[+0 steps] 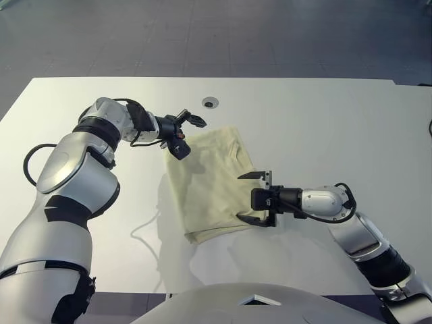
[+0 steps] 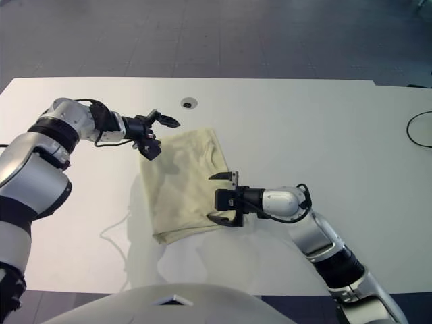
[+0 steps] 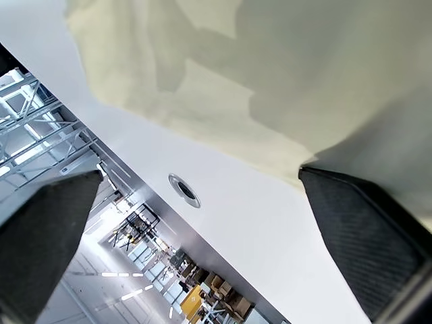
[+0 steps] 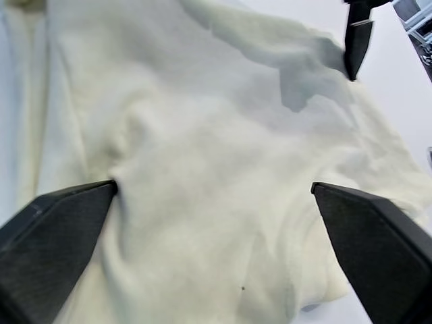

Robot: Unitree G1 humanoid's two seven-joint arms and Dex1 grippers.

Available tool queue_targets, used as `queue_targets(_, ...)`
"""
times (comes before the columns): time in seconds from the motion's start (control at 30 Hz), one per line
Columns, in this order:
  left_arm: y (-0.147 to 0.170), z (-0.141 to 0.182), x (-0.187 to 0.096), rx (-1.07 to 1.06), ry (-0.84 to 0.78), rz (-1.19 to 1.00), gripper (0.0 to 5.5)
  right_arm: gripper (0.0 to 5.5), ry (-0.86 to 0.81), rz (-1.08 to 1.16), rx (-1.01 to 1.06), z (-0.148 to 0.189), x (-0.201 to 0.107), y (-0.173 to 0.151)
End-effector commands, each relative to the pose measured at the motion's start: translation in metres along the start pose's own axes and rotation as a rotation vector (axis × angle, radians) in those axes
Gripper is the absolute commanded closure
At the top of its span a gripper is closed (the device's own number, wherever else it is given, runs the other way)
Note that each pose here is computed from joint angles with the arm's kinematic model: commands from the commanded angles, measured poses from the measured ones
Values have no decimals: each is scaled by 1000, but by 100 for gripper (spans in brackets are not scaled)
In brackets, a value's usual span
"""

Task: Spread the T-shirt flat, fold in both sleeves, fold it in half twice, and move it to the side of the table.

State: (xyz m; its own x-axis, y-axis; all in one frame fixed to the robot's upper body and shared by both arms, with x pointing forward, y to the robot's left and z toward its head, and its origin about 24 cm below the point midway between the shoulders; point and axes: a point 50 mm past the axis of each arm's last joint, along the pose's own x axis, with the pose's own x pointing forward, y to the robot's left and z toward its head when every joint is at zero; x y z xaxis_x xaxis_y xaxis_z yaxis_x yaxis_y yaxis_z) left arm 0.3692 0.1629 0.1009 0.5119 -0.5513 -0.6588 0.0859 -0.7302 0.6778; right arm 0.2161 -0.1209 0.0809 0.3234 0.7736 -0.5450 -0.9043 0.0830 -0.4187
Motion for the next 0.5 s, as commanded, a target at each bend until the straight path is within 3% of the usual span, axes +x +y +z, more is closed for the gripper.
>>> queue_targets(0.03, 17, -22, -18, -44, 101, 126, 10, 13, -46, -90, 49, 19, -23, -21)
queue_targets(0.13, 22, -39, -42, -162, 170, 249, 10, 13, -57, -138, 52, 27, -36, -35)
queue_targets(0.27, -2, -44, -69, -331, 202, 275, 10, 13, -1, -278, 11, 19, -36, -57)
queue_targets(0.37, -32, -28, -70, -469, 142, 224, 10, 13, 22, -339, -5, 12, -25, -70)
queue_targets(0.5, -58, 5, -57, -618, 26, 186, 10, 13, 43, -310, 3, -2, -15, -63)
